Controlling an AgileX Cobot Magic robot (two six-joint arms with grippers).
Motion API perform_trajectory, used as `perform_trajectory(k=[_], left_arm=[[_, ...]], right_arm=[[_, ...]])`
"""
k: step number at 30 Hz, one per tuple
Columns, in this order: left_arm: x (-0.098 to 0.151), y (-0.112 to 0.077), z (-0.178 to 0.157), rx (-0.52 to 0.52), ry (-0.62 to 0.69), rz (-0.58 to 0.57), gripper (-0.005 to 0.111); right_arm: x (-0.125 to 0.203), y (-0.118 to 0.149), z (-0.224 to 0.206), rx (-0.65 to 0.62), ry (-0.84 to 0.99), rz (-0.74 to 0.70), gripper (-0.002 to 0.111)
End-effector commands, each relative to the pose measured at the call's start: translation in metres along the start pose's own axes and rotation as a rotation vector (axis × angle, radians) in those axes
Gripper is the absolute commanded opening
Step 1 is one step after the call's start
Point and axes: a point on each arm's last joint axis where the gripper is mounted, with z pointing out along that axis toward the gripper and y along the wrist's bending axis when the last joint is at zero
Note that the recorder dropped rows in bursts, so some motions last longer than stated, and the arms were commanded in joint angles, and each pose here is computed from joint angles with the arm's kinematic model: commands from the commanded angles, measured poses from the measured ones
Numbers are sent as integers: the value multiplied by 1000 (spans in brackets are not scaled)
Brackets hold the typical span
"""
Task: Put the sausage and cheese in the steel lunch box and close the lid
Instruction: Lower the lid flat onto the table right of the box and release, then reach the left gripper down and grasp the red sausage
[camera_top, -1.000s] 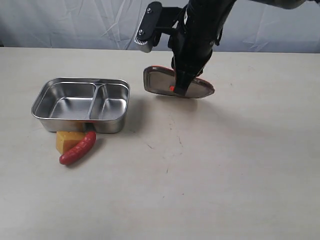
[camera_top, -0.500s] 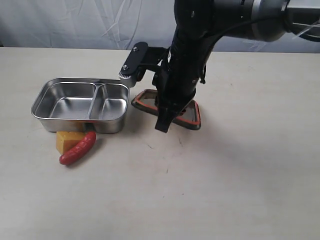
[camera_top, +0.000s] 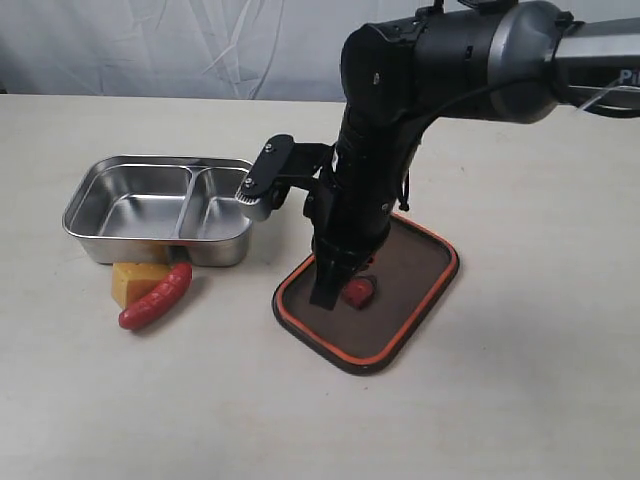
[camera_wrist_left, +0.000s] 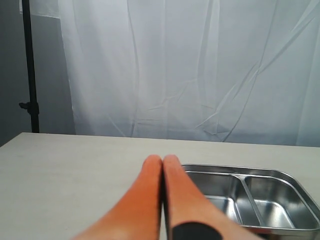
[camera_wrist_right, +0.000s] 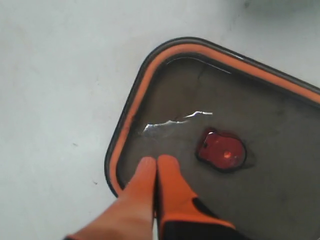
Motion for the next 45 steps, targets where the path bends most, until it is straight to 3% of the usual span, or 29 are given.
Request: perform_trajectory(k=[1, 3, 5, 8, 11, 16, 21, 24, 28, 30, 33, 37, 41, 45], left_arm=[[-12, 0, -1, 19, -136, -236, 0], [-17, 3, -2, 13, -193, -431, 0], [-16, 3, -2, 11, -188, -468, 0], [-9, 0, 5, 6, -49, -463, 0], [-19, -4, 14, 6, 79, -456, 0], [-64, -10, 48, 19, 222, -226, 0], [-85, -22, 105, 117, 598, -39, 0], [-76, -32, 130, 228, 900, -50, 0], [-58, -40, 154, 363, 1124, -59, 4], [-50, -42, 160, 425, 1173, -23, 12], [-38, -45, 165, 510, 1224, 0, 34], [-28, -52, 174, 622, 1212, -26, 57], [-20, -63, 182, 727, 1172, -31, 58], [-2, -77, 191, 735, 1186, 33, 58]], right_arm=[[0, -6, -1, 82, -14, 84, -1], [-1, -12, -8, 158, -55, 169, -1], [0, -19, -17, 197, -113, 269, -1], [8, -33, -34, 229, -192, 423, -1], [22, -46, -50, 249, -223, 537, -1], [41, -59, -69, 271, -238, 602, -1], [48, -64, -73, 290, -234, 611, -1], [47, -64, -73, 293, -240, 611, -1], [47, -65, -73, 306, -238, 603, -1], [47, -65, -73, 306, -238, 603, -1], [48, -65, -73, 311, -237, 599, -1], [47, -67, -74, 328, -254, 592, -1], [46, -68, -74, 338, -261, 587, -1], [46, -68, -74, 338, -258, 586, -1]])
